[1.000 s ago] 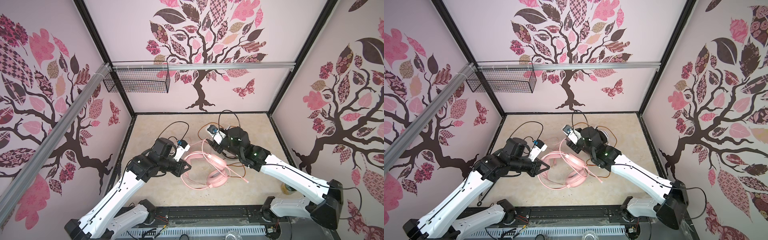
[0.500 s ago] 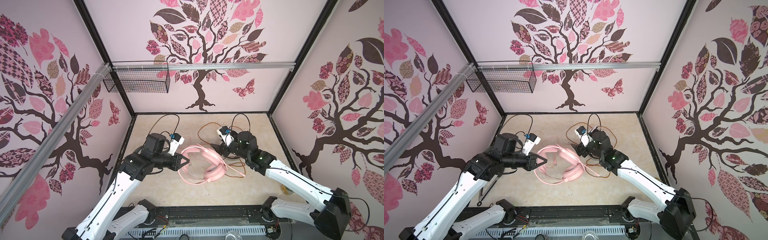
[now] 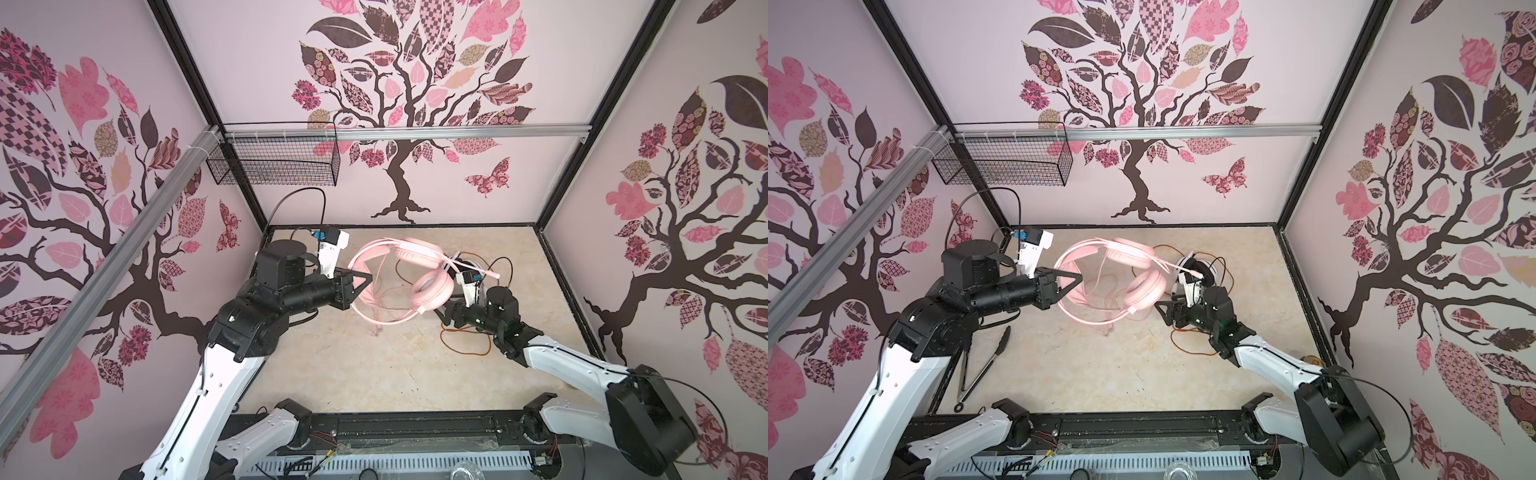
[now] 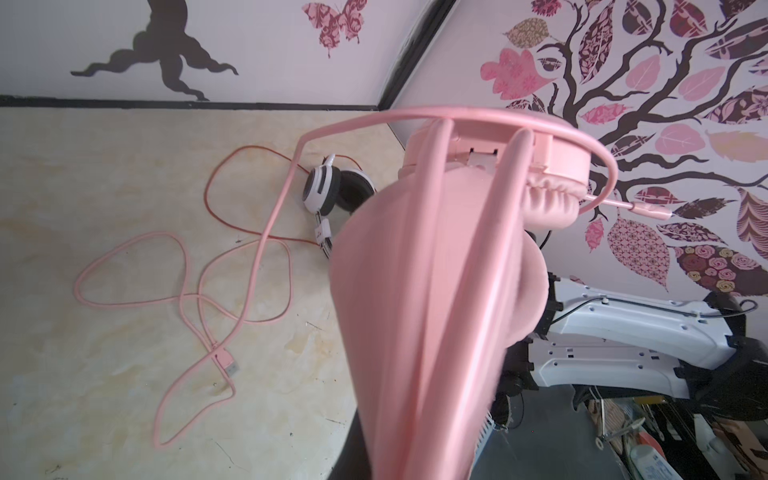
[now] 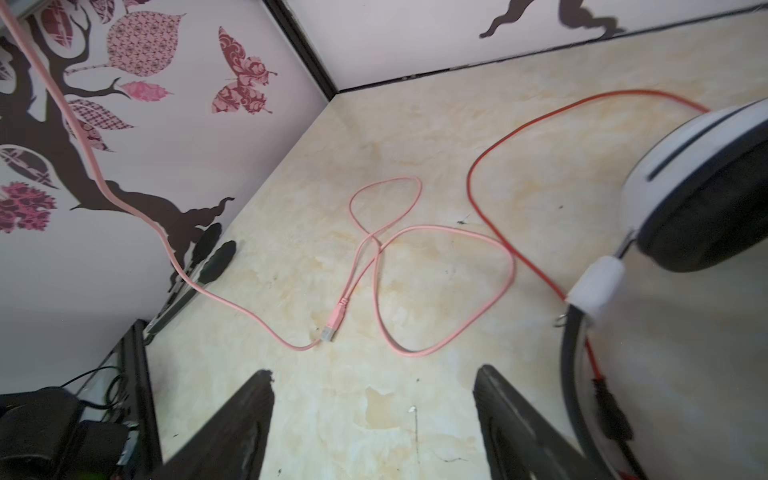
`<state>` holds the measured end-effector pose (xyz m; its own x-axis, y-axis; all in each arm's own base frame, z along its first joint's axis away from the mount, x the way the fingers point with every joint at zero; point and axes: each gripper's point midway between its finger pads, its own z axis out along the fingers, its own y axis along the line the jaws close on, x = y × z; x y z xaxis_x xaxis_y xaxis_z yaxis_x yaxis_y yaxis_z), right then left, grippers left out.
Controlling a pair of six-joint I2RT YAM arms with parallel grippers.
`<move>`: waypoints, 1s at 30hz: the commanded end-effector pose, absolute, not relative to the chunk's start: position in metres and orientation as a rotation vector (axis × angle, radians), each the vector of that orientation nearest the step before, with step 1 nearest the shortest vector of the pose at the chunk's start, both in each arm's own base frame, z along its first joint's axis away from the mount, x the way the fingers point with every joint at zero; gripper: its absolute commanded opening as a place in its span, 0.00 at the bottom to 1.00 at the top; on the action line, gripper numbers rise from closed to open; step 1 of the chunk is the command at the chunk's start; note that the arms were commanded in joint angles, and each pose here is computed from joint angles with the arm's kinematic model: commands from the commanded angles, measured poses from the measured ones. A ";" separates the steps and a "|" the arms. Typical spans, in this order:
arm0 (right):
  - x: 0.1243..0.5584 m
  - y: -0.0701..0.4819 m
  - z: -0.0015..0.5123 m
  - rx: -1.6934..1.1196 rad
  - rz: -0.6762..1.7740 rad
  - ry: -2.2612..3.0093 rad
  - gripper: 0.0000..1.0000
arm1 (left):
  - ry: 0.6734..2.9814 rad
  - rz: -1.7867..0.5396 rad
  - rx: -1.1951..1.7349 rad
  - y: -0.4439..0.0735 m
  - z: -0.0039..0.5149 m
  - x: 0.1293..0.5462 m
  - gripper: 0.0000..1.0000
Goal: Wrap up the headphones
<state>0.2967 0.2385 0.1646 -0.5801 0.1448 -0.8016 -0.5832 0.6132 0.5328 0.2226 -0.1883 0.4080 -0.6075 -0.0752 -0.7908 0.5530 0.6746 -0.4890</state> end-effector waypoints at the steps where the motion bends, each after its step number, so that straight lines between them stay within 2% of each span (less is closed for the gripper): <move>1: 0.282 0.279 0.201 -0.451 1.276 1.755 0.78 | 1.820 -0.952 0.312 -0.180 0.474 0.226 0.00; 6: 0.266 0.329 0.200 -0.619 1.284 1.653 0.78 | 1.779 -0.961 0.296 -0.179 0.492 0.227 0.00; 10: 0.261 0.359 0.208 -0.686 1.393 1.549 0.74 | 1.760 -0.977 0.301 -0.180 0.501 0.226 0.00; 23: 0.262 0.412 0.206 -0.812 1.455 1.481 0.70 | 1.753 -0.963 0.312 -0.180 0.509 0.225 0.00; 27: 0.255 0.421 0.194 -0.842 1.469 1.509 0.62 | 1.761 -0.952 0.308 -0.179 0.507 0.226 0.00; 29: 0.251 0.422 0.187 -0.854 1.477 1.524 0.52 | 1.760 -0.942 0.305 -0.178 0.507 0.227 0.00; 30: 0.248 0.421 0.182 -0.859 1.490 1.532 0.40 | 1.764 -0.932 0.300 -0.177 0.506 0.228 0.00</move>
